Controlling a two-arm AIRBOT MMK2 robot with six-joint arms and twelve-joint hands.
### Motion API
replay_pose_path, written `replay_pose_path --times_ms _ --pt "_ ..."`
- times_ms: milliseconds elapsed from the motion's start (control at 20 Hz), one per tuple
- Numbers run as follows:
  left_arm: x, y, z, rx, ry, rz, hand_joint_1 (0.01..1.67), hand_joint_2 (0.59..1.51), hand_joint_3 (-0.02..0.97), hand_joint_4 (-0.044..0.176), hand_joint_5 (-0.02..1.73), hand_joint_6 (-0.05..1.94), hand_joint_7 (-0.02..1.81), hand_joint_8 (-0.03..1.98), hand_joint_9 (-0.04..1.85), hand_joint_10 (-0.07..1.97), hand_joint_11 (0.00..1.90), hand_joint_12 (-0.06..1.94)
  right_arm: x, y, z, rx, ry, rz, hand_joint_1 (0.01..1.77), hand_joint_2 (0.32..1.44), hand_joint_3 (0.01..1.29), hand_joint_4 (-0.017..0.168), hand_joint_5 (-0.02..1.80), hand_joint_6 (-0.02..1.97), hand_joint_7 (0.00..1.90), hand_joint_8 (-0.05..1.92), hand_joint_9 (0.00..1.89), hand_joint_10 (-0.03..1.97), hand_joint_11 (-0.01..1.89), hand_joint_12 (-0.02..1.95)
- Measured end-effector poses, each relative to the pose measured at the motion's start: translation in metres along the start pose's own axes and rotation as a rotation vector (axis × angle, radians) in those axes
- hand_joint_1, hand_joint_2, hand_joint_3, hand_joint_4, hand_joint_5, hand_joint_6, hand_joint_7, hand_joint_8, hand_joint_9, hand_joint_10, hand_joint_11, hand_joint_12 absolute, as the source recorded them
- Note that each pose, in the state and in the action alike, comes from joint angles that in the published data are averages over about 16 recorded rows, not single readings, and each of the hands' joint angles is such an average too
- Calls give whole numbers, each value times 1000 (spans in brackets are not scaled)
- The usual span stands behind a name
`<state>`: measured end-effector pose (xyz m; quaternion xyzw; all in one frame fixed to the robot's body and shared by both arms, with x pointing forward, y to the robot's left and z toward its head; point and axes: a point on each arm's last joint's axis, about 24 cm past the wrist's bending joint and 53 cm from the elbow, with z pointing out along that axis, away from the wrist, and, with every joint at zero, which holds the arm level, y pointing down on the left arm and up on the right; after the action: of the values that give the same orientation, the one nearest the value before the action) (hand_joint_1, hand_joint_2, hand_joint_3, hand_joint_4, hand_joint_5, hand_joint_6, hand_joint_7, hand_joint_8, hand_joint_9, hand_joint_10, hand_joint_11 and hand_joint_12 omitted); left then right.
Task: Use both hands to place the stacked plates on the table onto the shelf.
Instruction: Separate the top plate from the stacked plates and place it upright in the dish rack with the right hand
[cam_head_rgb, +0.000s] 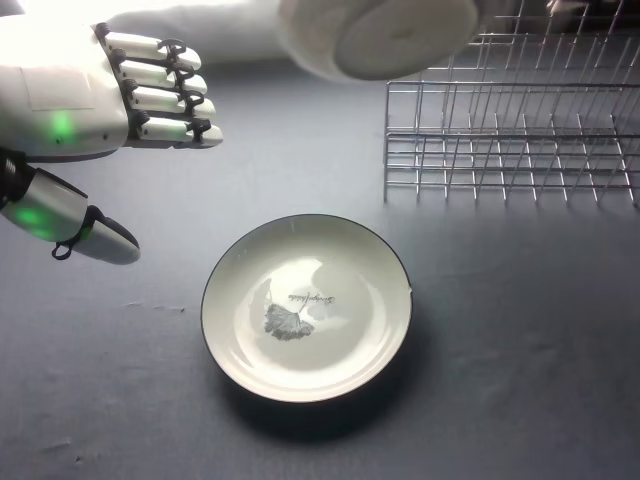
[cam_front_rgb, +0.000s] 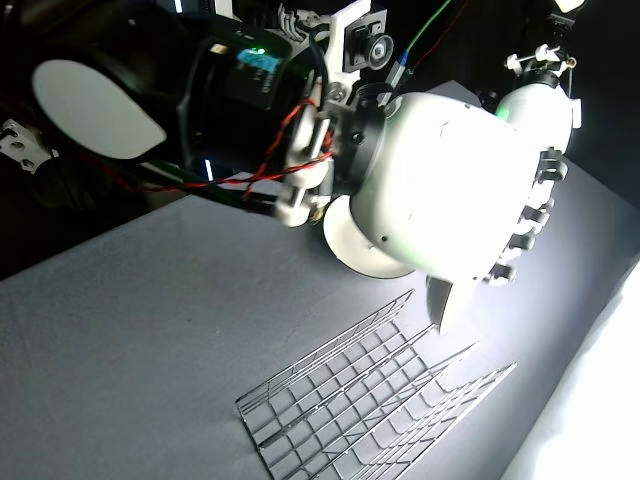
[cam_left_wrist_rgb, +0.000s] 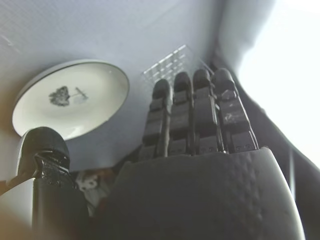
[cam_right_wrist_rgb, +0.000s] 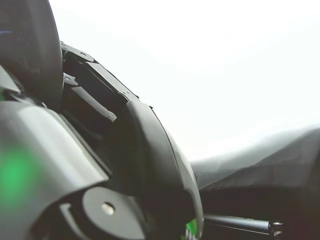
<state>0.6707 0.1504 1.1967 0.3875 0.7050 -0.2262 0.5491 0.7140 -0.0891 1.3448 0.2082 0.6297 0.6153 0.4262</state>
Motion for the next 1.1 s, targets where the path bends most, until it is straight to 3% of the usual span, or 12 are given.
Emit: replay_pose_path --times_ms 500,1100 --pt "7 -14 -5 60 20 -16 19 1074 -8 0 138 20 137 6 107 11 27 142 -41 -27 -21 59 -77 -30 1367 1100 11 -8 766 1171 892 1085 883 1237 816 1336" --pt "14 -50 -28 241 50 -150 18 1085 -2 1 142 20 144 4 115 11 37 156 -80 -77 -40 153 -145 -104 1347 1105 11 -8 741 1256 864 1143 869 1248 782 1343"
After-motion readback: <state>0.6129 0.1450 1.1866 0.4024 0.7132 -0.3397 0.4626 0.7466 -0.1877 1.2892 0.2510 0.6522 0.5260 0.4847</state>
